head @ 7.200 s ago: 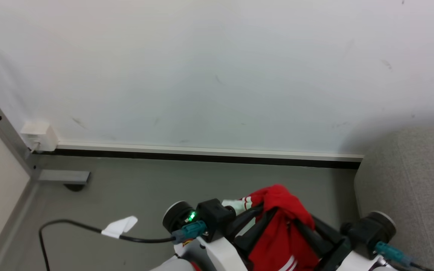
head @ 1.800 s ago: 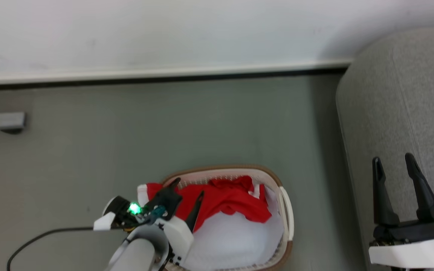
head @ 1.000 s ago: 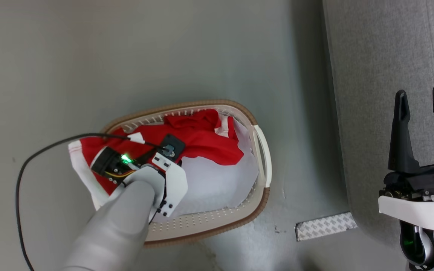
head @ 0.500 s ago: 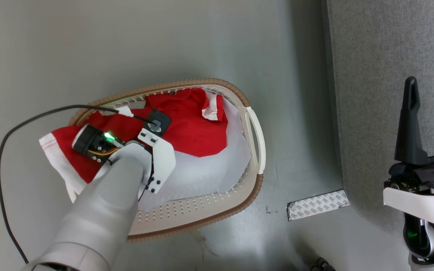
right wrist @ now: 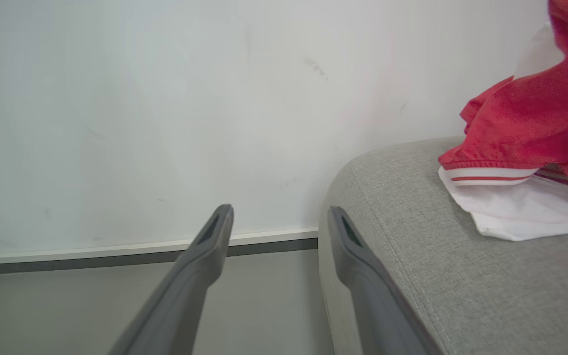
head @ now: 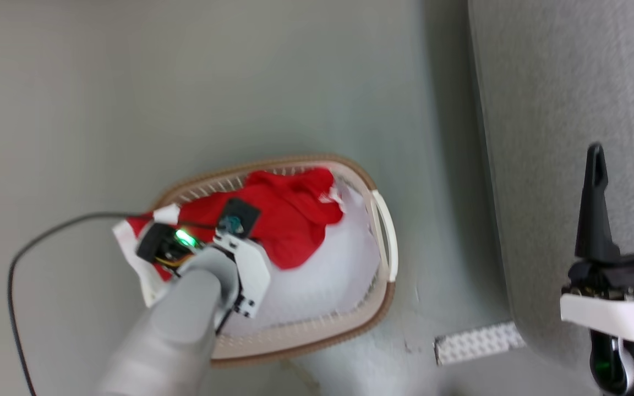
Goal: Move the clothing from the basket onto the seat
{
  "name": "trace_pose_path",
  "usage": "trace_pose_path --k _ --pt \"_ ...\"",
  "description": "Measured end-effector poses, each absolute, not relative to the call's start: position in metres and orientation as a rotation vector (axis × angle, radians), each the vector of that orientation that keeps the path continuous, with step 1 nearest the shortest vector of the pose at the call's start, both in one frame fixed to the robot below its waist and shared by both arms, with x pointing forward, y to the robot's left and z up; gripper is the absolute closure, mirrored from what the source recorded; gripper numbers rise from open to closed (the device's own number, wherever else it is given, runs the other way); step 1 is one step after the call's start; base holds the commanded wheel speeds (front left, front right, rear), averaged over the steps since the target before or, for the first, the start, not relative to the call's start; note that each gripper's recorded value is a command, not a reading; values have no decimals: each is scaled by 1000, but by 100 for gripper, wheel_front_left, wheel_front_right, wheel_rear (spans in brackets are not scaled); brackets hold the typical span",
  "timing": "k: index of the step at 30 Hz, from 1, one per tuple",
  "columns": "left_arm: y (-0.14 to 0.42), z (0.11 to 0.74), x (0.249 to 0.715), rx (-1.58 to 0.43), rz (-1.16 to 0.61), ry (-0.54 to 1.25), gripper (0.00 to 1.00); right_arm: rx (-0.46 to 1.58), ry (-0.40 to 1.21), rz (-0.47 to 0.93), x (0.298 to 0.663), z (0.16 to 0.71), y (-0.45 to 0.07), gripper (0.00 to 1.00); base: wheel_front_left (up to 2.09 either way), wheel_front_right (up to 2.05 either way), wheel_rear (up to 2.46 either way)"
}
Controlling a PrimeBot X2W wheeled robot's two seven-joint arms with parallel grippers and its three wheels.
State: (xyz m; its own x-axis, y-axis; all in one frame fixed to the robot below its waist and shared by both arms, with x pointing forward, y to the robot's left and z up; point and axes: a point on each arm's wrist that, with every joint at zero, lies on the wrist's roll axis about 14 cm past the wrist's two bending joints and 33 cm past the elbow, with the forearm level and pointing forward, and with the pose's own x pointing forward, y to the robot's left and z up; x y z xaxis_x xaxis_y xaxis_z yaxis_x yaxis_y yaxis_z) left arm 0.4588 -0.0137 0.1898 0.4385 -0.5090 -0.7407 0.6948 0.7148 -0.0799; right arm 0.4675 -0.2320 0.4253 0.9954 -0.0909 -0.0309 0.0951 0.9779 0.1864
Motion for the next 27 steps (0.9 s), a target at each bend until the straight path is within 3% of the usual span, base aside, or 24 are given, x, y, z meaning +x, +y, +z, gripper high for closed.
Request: trace_pose_path --k 14,27 --pt "-19 351 451 21 -677 478 100 206 -84 -45 411 493 -215 0 0 0 0" --pt "31 484 419 -15 -524 132 100 189 -185 58 361 537 -190 0 0 0 0"
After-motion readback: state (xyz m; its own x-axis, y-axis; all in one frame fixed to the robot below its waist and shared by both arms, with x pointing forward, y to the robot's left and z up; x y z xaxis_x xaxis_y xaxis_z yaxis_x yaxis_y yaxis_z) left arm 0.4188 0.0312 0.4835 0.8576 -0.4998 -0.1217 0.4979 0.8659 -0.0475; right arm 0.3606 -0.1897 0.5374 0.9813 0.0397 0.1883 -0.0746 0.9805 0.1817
